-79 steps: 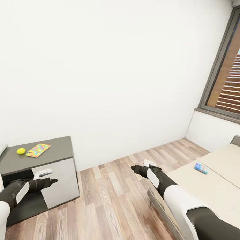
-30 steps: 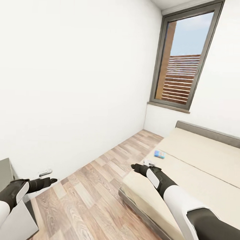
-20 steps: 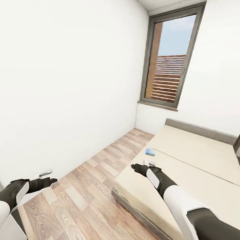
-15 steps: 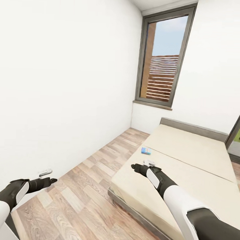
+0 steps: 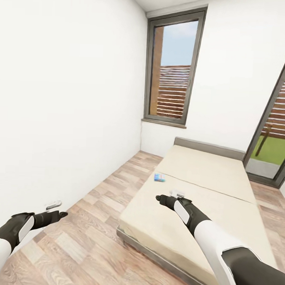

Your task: Put all the toys in the child's room - the three board games (two on the bed and one on the table), the two jigsaw puzzles on the table, and the tennis ball on the table - inside the toy box on the table in the child's room.

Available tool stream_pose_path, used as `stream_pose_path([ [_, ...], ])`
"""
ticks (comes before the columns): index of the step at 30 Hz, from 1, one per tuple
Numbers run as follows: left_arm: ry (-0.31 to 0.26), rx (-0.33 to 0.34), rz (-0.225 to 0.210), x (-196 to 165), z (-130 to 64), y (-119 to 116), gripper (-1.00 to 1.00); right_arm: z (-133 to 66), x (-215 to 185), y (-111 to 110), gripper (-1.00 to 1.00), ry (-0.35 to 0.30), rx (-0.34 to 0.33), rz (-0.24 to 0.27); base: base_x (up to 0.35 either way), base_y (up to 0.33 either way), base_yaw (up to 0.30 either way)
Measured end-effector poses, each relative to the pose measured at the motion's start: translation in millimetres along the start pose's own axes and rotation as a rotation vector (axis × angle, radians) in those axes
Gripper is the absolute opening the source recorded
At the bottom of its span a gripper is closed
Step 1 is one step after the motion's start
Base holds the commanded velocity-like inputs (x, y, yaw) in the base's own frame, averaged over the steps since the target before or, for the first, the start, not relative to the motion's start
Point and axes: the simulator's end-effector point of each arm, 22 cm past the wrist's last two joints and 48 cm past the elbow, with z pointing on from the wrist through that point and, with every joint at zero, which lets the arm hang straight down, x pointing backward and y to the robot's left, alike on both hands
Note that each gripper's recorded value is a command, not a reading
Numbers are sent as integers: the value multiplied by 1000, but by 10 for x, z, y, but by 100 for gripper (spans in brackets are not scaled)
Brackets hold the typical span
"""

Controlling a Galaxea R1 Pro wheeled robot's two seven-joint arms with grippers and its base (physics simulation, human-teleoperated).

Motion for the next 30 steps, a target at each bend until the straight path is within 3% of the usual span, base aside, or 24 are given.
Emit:
stream_pose_path([
  [13,3,-1,-3,8,3,8,100,7,7,-6,100,0,2,0,202,239,-267],
  [24,3,-3,-3,13,7,20,100,22,59,-21,100,-11,3,5,246,228,-51],
  [30,4,-2,-4,13,6,24,100,24,73,-20,100,-10,3,5,228,100,-199],
])
